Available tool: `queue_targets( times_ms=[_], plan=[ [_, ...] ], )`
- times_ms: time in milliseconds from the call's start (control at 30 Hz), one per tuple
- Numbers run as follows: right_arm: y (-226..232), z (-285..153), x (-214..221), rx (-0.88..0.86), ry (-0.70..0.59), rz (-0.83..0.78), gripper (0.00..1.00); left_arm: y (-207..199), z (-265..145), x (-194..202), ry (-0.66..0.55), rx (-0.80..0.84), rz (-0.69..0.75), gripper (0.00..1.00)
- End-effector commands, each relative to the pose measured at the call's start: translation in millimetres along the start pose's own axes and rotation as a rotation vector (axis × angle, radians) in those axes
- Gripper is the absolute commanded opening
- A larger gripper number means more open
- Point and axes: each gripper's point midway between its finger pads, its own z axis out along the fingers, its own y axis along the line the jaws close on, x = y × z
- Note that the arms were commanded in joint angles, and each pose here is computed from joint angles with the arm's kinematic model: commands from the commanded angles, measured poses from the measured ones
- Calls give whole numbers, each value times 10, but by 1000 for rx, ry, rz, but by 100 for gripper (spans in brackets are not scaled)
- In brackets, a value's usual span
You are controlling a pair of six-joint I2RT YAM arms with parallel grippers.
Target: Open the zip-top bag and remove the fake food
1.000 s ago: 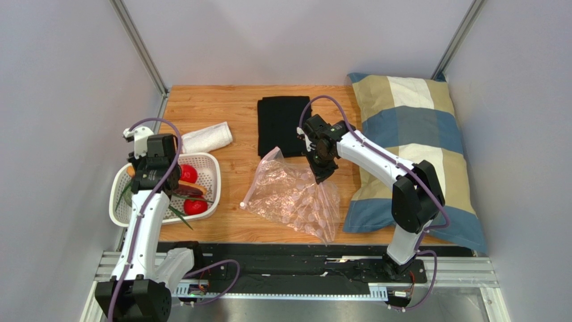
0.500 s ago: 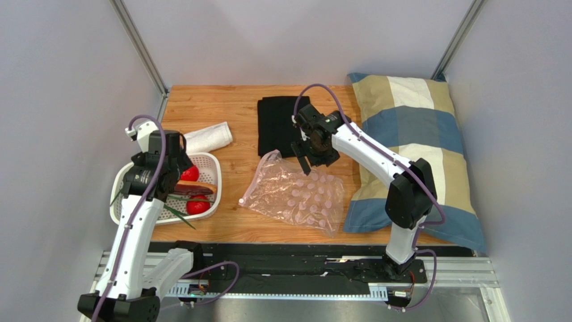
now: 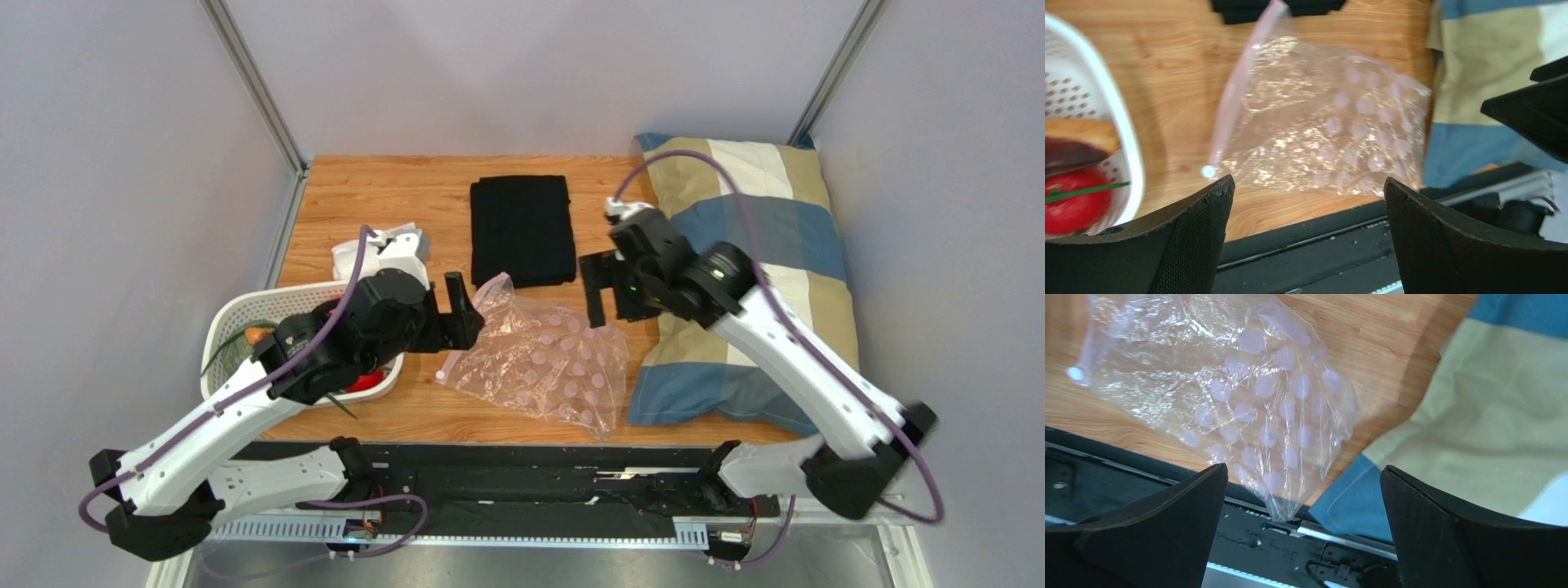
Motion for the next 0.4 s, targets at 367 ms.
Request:
queue_targets(
  times_ms=[367],
  plan=[
    [-656, -1348, 473, -152, -513, 468, 100, -798, -953, -791, -413, 515, -115, 99]
  ],
)
